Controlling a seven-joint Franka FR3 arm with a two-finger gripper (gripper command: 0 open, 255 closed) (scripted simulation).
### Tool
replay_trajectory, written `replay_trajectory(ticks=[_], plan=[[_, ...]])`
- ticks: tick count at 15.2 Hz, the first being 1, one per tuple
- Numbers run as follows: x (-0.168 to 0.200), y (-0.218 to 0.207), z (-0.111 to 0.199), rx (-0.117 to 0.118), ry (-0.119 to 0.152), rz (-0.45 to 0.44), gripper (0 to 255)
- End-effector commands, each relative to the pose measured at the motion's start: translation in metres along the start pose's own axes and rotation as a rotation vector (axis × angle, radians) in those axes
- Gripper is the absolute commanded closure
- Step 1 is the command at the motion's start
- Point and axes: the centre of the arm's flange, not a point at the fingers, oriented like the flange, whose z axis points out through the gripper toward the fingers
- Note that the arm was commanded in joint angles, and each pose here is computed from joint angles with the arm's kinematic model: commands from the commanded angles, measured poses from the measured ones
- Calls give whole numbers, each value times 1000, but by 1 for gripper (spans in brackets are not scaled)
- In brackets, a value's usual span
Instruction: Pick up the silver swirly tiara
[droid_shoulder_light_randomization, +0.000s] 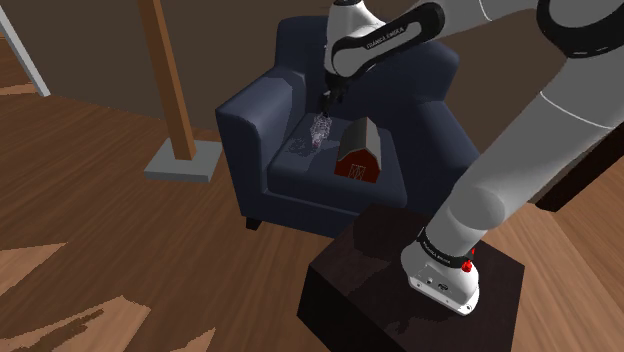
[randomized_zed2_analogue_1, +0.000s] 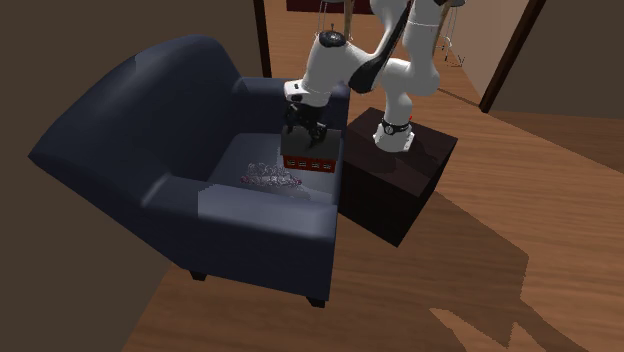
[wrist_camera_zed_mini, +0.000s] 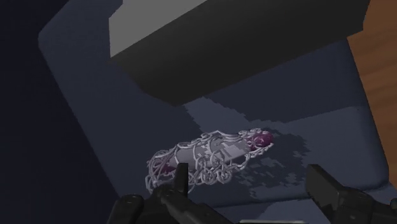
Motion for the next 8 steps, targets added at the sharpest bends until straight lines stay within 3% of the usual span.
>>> replay_trajectory(ticks=[1, 8], plan=[[13, 4, 22, -30, -5, -22, 0], [62, 19, 96, -131, -25, -94, 0]])
